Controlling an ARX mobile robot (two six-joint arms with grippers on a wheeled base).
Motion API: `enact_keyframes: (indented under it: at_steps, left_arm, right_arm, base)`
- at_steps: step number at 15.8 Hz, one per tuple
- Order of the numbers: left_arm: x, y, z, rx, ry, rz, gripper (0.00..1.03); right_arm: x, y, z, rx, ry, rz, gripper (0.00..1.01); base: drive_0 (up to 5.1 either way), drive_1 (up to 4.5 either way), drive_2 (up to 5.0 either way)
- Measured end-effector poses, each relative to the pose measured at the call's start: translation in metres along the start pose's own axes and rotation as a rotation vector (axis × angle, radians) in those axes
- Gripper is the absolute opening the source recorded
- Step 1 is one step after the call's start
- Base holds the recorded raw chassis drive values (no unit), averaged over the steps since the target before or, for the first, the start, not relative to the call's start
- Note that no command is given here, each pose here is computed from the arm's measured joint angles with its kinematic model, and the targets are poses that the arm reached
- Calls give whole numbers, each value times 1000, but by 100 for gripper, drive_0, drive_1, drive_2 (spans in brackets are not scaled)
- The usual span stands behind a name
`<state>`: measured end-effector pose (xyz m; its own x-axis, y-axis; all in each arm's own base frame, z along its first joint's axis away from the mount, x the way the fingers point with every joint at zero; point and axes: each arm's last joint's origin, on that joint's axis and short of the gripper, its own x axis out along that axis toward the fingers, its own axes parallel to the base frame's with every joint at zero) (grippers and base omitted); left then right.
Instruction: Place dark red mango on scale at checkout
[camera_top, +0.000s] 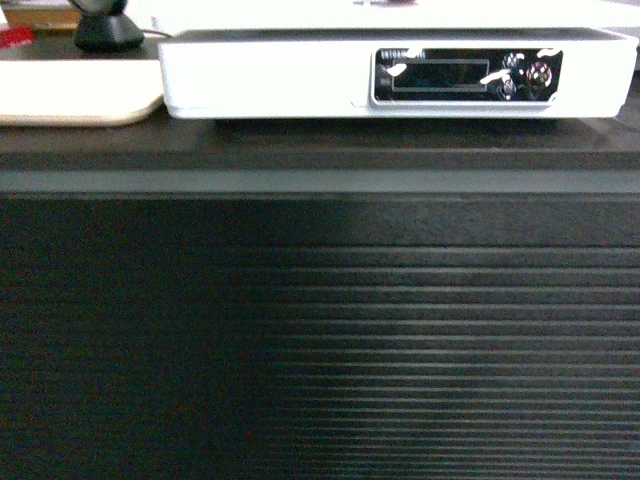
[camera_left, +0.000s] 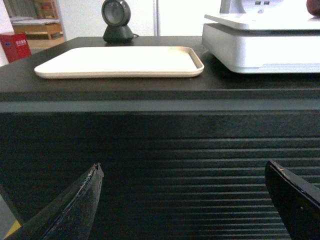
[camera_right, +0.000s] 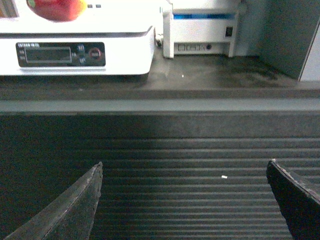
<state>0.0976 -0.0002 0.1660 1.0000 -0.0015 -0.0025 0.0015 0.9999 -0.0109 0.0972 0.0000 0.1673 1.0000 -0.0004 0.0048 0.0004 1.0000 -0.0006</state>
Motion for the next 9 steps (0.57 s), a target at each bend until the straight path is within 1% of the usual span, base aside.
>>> enact_keyframes:
  at_steps: [9]
  left_arm:
    - [0,0,0,0,1,0,98]
  right_arm:
    - [0,0,0,-1,1,1,98]
  base:
    - [0,0,0]
